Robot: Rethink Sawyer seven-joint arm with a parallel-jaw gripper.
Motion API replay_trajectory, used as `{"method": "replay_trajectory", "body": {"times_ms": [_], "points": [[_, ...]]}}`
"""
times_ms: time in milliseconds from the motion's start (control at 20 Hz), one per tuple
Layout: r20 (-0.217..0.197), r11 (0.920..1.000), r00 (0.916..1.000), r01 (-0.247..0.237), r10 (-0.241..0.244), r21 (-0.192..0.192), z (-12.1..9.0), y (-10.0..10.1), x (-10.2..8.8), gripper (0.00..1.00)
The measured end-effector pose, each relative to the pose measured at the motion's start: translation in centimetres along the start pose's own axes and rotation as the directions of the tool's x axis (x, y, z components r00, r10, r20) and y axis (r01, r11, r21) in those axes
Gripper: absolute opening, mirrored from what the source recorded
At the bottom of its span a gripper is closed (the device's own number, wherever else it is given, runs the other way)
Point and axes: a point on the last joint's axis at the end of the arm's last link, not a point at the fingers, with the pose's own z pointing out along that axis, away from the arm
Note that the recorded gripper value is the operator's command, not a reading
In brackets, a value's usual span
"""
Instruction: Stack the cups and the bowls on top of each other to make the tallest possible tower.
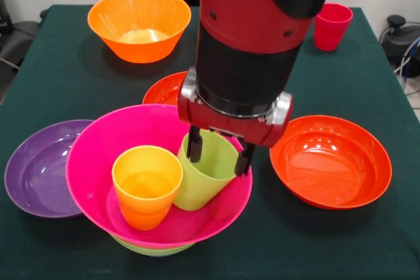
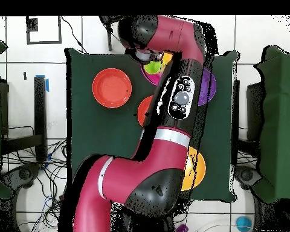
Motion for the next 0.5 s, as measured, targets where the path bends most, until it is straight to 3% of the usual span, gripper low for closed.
{"method": "replay_trajectory", "body": {"times_ms": [200, 500], "points": [[-0.011, 0.9999, 0.9999, -0.012, 0.012, -0.008, -2.9, -0.7, -0.3, 1.0], [0.009, 0.9983, 0.9985, -0.054, 0.054, -0.023, -9.3, -4.1, -1.7, 1.0]]}}
